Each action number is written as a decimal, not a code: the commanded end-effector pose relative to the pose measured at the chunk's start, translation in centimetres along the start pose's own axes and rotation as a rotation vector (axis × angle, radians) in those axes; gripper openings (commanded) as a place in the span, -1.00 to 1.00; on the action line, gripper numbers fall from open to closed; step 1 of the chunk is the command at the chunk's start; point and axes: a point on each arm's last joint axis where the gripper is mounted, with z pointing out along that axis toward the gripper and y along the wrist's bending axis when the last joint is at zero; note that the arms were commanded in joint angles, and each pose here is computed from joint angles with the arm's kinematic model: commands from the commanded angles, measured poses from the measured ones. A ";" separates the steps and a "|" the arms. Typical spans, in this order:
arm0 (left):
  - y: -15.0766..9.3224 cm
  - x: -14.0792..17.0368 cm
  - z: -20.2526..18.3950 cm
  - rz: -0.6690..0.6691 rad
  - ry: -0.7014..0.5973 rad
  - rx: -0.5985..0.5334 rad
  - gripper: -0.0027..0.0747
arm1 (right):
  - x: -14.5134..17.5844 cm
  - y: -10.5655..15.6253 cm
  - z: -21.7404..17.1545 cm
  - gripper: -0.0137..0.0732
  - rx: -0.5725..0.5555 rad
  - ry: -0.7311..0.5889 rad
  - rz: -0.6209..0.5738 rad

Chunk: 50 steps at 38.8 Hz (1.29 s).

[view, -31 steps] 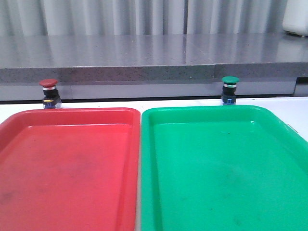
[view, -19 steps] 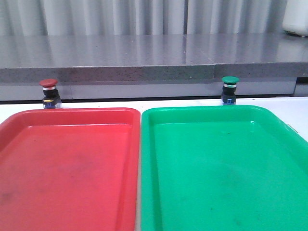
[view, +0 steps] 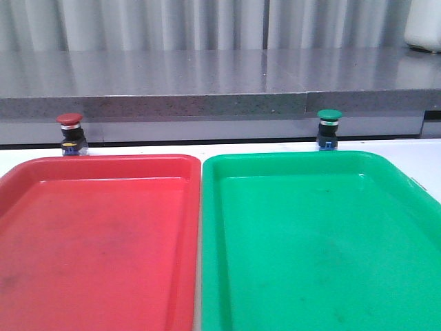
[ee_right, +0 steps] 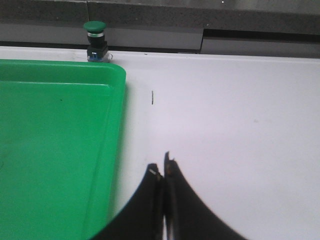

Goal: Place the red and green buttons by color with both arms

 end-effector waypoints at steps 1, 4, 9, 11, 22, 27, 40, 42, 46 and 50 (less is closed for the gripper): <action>0.0 0.1 0.0 -0.012 -0.065 0.010 -0.98 | -1.2 0.0 -0.3 -0.94 0.005 -0.116 -0.015; 0.0 0.1 0.0 -0.012 -0.065 0.010 -0.98 | -1.3 0.0 -0.3 -0.94 0.004 -0.128 -0.015; 0.0 0.1 0.0 -0.012 -0.065 0.010 -0.98 | -1.7 0.0 -0.3 -0.94 0.001 -0.170 -0.012; 0.0 0.1 0.0 -0.012 -0.068 0.011 -0.98 | -1.9 0.0 -0.4 -0.94 -0.003 -0.193 0.000; -0.5 -4.3 -0.9 -0.043 -0.324 0.047 -0.98 | -5.6 0.1 -1.9 -0.93 -0.007 -0.359 0.003; -0.9 -8.3 -1.4 -0.043 -0.312 0.043 -0.98 | -9.3 0.1 -3.9 -0.93 -0.003 -0.381 0.004; -1.3 -13.2 3.0 -0.026 -0.097 0.012 -0.98 | -16.0 0.4 -2.5 -0.93 -0.049 -0.184 0.125; -1.3 -13.2 3.3 -0.026 -0.087 0.011 -0.98 | -16.1 0.5 -2.0 -0.93 -0.050 -0.161 0.130; -1.3 -13.2 3.5 -0.026 -0.081 0.010 -0.98 | -16.0 0.5 -1.7 -0.93 -0.049 -0.145 0.130; -1.3 -13.2 3.5 -0.026 -0.082 0.011 -0.87 | -16.1 0.5 -1.7 -0.79 -0.049 -0.153 0.130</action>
